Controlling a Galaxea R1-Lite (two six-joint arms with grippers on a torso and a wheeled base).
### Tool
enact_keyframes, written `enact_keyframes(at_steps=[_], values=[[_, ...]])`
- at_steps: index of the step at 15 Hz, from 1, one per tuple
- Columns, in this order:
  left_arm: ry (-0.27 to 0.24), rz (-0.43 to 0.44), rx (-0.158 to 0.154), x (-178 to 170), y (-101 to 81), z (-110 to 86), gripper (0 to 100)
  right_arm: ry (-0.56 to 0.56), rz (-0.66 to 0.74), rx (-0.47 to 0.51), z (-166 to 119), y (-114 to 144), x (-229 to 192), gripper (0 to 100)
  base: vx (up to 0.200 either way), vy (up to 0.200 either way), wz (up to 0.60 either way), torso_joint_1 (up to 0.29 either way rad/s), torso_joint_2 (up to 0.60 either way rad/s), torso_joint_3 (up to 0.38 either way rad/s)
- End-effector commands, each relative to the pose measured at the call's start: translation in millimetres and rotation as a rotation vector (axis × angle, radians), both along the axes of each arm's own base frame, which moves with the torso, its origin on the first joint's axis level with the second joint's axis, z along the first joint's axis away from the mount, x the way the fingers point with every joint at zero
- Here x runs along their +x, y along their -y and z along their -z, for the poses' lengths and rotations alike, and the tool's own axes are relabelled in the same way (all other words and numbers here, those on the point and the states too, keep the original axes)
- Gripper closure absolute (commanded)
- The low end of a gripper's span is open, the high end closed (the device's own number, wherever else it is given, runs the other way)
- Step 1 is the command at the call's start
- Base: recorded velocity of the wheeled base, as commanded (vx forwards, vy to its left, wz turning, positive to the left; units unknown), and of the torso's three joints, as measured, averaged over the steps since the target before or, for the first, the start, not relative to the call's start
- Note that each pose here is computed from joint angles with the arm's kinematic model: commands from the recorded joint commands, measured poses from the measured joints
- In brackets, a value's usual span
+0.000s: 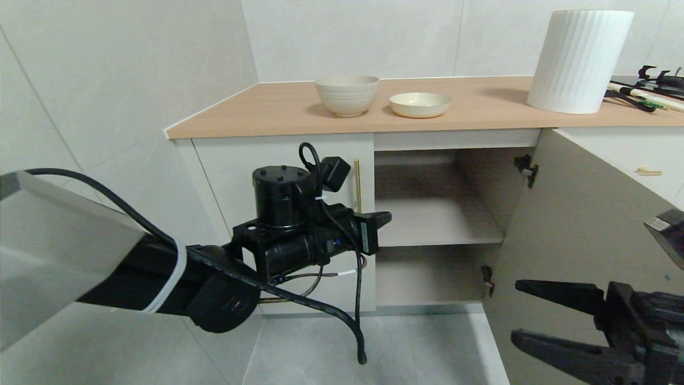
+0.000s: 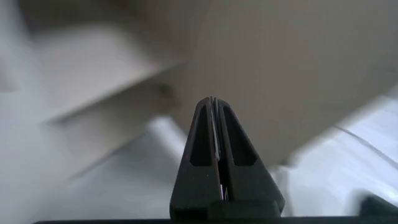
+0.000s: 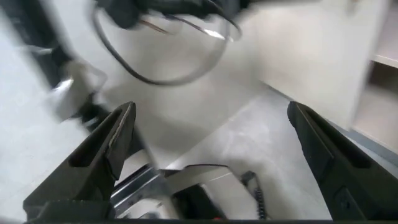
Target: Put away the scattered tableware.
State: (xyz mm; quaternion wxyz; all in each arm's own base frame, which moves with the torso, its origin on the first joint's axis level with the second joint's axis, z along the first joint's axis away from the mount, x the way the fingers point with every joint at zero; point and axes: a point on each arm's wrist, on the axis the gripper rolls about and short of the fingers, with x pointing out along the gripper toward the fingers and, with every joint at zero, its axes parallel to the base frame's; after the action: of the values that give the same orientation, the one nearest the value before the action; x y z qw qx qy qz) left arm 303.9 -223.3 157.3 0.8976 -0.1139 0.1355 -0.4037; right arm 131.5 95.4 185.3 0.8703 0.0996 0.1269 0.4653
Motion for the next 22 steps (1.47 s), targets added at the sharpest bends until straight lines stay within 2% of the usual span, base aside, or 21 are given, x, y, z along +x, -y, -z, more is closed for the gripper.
enact_keyframes(at_steps=[1,2,4,6,8,9,11,12,17,18,22], values=[[0.024,-0.08,-0.003,-7.2,-32.5,-24.1,100,-0.046,0.118,-0.074,7.0,-30.8,31.1,0,0.0,0.0,0.0,0.0,0.0,0.0],[0.015,-0.106,0.005,-12.2,-46.1,-27.4,100,-0.043,0.184,-0.093,7.0,-40.6,40.9,0,0.0,0.0,0.0,0.0,0.0,0.0],[0.009,-0.142,0.009,-24.2,-66.8,-33.1,100,-0.024,0.199,-0.082,-7.8,-49.4,54.5,0,0.0,0.0,0.0,0.0,0.0,0.0],[0.011,-0.163,0.008,-32.1,-78.1,-40.5,100,-0.05,0.228,-0.113,-22.5,-48.4,65.1,0,0.0,0.0,0.0,0.0,0.0,0.0],[0.016,-0.209,0.005,-41.0,-97.7,-55.6,100,-0.066,0.281,-0.172,-45.9,-43.4,84.0,0,0.0,0.0,0.0,0.0,0.0,0.0],[0.004,-0.235,0.012,-44.0,-107.2,-59.1,100,-0.043,0.308,-0.19,-53.0,-42.0,96.5,0,0.0,0.0,0.0,0.0,0.0,0.0],[-0.007,-0.251,0.017,-51.9,-115.2,-65.3,100,-0.067,0.341,-0.22,-60.7,-45.9,108.0,0,0.0,0.0,0.0,0.0,0.0,0.0],[-0.004,-0.257,0.014,-54.1,-117.9,-67.3,0,-0.086,0.351,-0.238,-61.3,-45.1,107.9,0,0.0,0.0,0.0,0.0,0.0,0.0],[0.01,-0.249,0.007,-56.4,-115.8,-69.6,0,-0.082,0.361,-0.223,-66.3,-41.9,101.1,0,0.0,0.0,0.0,0.0,0.0,0.0],[0.028,-0.243,-0.005,-61.5,-116.5,-75.3,0,-0.088,0.375,-0.199,-70.1,-40.6,98.4,0,0.0,0.0,0.0,0.0,0.0,0.0],[0.047,-0.234,-0.015,-66.1,-116.2,-81.1,0,-0.072,0.443,-0.186,-76.2,-38.6,96.4,0,0.0,0.0,0.0,0.0,0.0,0.0]])
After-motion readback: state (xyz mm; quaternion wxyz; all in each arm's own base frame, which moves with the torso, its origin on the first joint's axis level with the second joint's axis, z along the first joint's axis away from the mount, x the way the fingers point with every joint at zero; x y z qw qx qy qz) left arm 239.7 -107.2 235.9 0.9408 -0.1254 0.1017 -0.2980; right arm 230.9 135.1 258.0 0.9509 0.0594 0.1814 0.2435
